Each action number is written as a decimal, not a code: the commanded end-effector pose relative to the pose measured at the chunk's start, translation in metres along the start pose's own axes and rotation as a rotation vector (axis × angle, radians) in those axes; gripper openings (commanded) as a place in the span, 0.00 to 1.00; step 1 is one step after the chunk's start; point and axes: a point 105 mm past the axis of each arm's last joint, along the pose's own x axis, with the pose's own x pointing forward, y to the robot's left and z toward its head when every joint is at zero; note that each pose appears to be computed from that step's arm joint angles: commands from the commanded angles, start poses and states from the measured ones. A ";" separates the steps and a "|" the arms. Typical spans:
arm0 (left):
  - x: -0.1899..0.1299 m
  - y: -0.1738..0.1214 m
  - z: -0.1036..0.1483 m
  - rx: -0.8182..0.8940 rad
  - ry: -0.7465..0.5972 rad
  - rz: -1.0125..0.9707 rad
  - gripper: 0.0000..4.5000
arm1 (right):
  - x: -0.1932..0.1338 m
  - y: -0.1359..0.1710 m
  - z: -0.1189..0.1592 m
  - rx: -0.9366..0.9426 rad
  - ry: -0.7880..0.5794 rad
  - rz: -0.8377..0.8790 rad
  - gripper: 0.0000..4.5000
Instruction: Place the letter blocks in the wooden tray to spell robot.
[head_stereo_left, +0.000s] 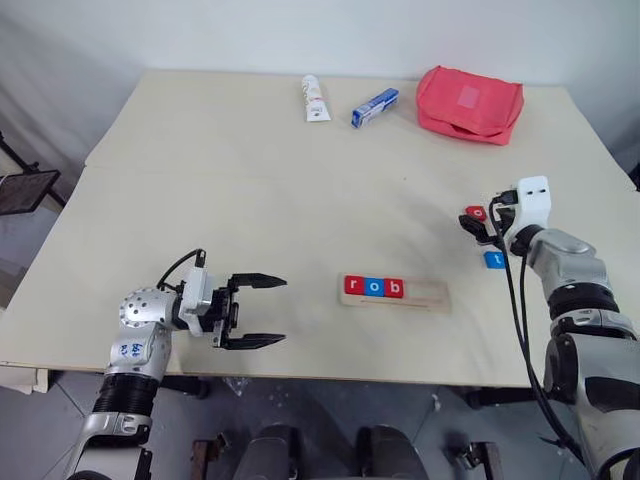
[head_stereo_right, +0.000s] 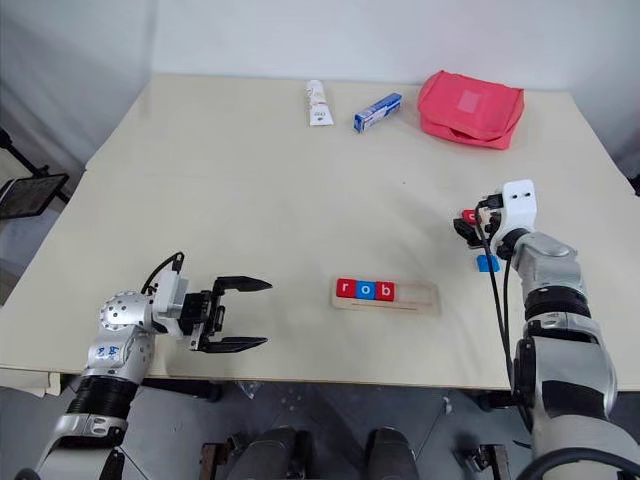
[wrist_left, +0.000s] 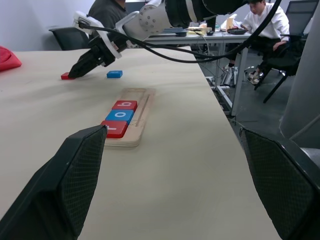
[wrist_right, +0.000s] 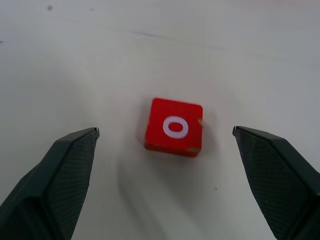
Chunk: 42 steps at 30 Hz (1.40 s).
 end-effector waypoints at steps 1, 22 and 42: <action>-0.002 0.000 0.010 0.036 -0.013 0.011 1.00 | 0.002 0.000 0.014 0.003 -0.046 -0.011 1.00; 0.000 -0.001 0.009 0.034 -0.018 0.033 1.00 | 0.015 0.011 0.007 0.138 -0.025 -0.078 1.00; 0.004 0.011 0.007 0.045 -0.031 0.016 1.00 | 0.008 0.007 0.027 0.082 -0.108 -0.076 0.32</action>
